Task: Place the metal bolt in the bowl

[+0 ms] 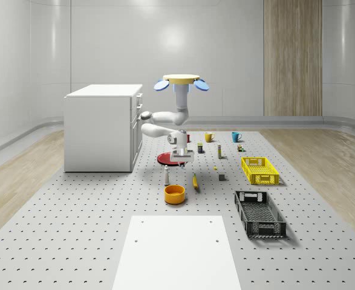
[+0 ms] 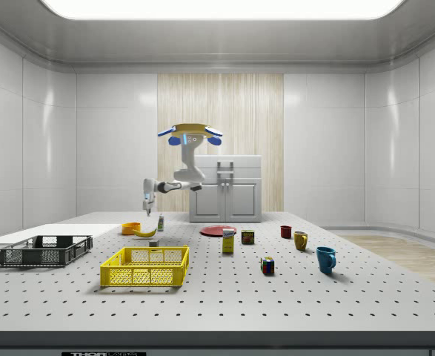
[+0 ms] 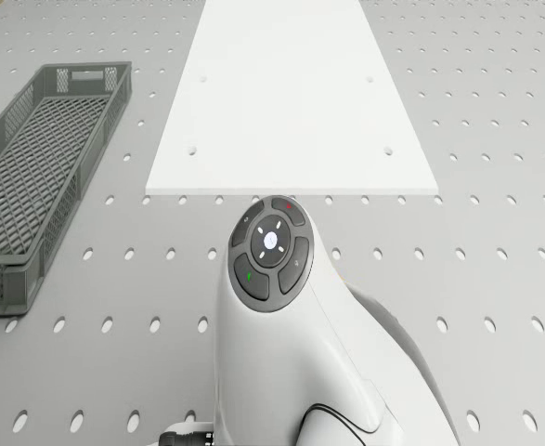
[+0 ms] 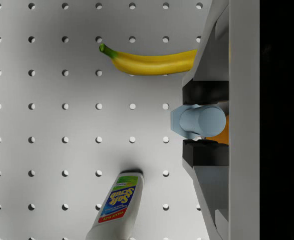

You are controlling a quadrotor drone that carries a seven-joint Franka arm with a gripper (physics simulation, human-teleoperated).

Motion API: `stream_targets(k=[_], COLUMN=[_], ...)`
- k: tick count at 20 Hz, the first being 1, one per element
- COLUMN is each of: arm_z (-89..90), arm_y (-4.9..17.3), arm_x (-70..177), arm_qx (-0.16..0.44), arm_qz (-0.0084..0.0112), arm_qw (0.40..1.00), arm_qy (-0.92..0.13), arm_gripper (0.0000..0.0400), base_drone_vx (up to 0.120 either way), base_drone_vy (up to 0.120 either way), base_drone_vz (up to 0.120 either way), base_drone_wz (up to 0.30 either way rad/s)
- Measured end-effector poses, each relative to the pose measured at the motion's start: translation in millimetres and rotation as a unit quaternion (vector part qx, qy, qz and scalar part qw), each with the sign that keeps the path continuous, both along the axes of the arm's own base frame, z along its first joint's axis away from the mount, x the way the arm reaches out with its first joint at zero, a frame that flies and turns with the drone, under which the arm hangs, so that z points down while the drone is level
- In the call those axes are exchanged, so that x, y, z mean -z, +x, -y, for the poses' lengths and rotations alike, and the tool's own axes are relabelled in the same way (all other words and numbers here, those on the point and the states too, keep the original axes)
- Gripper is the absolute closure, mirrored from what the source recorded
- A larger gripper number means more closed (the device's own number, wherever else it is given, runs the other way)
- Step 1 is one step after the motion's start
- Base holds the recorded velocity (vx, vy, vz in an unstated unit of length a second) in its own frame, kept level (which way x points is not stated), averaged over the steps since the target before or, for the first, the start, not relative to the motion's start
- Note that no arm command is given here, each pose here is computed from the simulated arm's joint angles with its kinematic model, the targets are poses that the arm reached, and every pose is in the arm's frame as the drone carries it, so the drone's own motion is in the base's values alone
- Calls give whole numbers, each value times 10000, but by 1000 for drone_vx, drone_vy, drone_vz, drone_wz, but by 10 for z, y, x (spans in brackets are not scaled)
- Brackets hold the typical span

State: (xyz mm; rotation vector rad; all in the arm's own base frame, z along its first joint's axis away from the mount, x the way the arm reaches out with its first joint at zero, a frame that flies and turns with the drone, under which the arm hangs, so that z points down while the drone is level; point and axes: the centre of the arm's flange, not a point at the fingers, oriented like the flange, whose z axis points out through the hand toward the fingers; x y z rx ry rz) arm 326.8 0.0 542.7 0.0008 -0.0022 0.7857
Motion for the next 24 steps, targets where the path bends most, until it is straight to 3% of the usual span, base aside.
stream_targets(k=[3,9,20,24], arm_z=[0,0,0,0], arm_y=[0,0,0,0], arm_x=[0,0,0,0], arm_qx=[0,0,0,0], arm_qz=[0,0,0,0], arm_qw=[10000,10000,10000,10000], arm_qy=[0,0,0,0], arm_gripper=[300,300,300,300], base_drone_vx=[120,120,120,120], base_drone_vy=[-13,-113,-36,0], base_drone_vz=[0,0,0,-120], base_drone_wz=[0,0,0,0])
